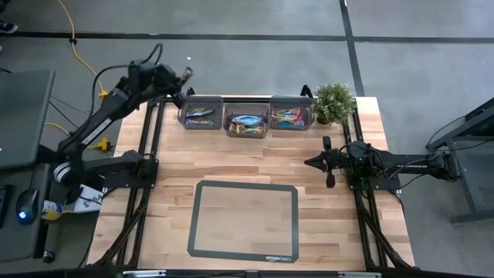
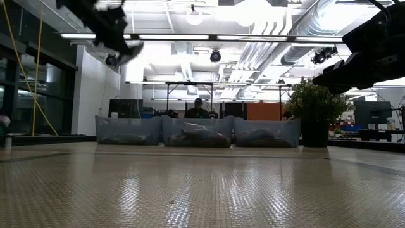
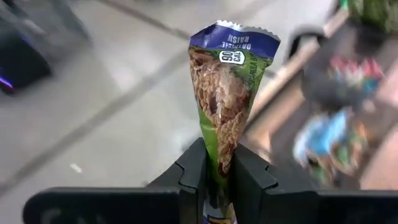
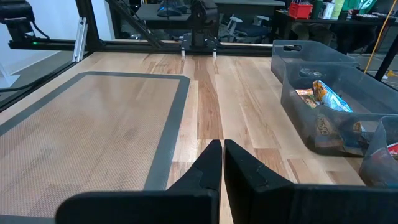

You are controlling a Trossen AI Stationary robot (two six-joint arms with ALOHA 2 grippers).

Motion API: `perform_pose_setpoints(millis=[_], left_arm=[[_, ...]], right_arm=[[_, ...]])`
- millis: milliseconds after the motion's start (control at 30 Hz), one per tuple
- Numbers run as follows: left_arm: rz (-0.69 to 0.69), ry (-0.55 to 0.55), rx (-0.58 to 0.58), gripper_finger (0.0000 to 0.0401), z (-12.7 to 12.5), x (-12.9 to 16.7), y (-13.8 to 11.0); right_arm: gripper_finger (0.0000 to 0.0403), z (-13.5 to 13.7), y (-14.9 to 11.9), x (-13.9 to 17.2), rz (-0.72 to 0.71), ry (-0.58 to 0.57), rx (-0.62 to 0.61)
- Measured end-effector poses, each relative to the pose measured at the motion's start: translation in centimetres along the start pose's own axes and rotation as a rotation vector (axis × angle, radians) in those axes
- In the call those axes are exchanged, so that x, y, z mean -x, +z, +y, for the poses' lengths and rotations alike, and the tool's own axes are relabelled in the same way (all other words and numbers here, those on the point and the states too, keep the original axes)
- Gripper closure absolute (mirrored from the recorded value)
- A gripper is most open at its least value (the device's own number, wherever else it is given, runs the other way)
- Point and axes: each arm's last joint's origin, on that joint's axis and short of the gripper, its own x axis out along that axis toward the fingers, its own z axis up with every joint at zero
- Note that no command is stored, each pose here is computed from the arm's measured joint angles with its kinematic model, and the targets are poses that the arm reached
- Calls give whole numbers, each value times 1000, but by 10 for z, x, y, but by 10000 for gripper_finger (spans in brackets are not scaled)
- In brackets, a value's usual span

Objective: Pick and place Granola Bars by type
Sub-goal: Put the blue granola bar into the left black bin

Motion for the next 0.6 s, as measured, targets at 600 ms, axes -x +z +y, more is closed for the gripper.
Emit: perform_pose_setpoints(millis=[600], left_arm=[[551, -300, -323, 350, 7, -109, -49]], right_arm=[[402, 0, 0, 0, 0, 1, 0]])
